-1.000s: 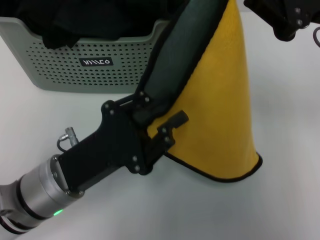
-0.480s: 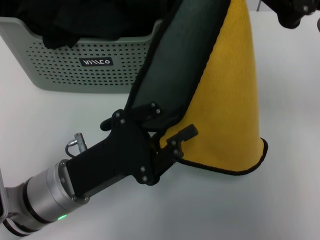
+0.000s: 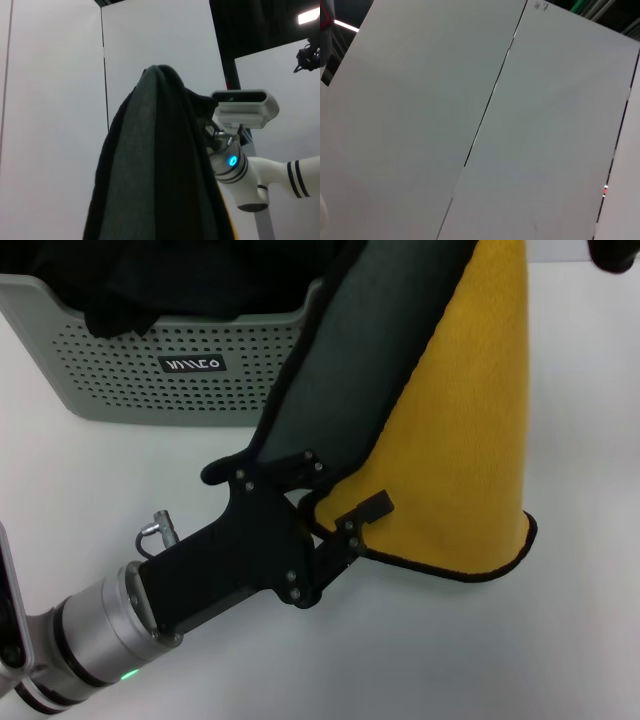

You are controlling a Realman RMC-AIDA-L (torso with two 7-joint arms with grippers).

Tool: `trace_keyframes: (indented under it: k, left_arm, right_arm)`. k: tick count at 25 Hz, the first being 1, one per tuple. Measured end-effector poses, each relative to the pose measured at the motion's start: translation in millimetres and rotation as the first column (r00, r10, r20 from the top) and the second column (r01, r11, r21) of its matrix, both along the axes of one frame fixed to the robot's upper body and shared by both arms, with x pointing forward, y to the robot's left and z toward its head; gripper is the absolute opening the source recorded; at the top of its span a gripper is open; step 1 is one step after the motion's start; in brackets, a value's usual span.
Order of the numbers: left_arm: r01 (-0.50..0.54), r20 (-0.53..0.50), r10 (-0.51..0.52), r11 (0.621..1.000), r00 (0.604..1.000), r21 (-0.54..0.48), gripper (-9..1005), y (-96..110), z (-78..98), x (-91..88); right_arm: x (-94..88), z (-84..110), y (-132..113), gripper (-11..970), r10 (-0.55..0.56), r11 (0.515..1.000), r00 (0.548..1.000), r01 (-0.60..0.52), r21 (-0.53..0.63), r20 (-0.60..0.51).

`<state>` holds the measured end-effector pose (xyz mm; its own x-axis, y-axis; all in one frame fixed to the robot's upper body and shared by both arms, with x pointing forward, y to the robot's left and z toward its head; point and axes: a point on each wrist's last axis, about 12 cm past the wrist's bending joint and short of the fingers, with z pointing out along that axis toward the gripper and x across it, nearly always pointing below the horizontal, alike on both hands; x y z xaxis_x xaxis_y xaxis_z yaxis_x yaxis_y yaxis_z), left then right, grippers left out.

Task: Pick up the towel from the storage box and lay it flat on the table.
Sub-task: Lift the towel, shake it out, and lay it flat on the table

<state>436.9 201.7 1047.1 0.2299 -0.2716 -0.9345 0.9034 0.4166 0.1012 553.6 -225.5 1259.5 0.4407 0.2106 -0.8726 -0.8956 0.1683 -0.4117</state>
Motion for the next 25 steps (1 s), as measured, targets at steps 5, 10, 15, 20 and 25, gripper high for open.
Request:
trace_keyframes:
  k: [5,10,15,20,25]
  left_arm:
    - [-0.013,-0.004,0.013,1.0,1.0,-0.001,331,2,-0.8,-0.9]
    - [-0.046,-0.011,0.046,0.999,0.999,-0.003,332,7,-2.0,-1.4]
    - [-0.059,-0.013,0.058,0.998,0.998,-0.003,330,9,-2.2,-1.1]
    - [-0.063,-0.018,0.063,0.998,0.998,0.005,327,10,-3.1,-0.8]
    - [-0.057,-0.022,0.057,0.998,0.998,0.021,325,9,-4.5,0.5]
  right_arm:
    - [-2.5,0.0,-10,49,-0.019,1.0,1.0,0.019,0.016,0.004]
    - [-3.8,0.2,-16,52,-0.035,0.999,0.999,0.035,0.025,0.006]
    - [-3.7,1.1,-20,54,-0.047,0.998,0.999,0.047,0.029,0.009]
    - [-3.8,1.3,-21,56,-0.051,0.998,0.999,0.051,0.03,0.009]
    - [-3.2,3.2,-21,58,-0.049,0.998,0.999,0.049,0.032,0.014]
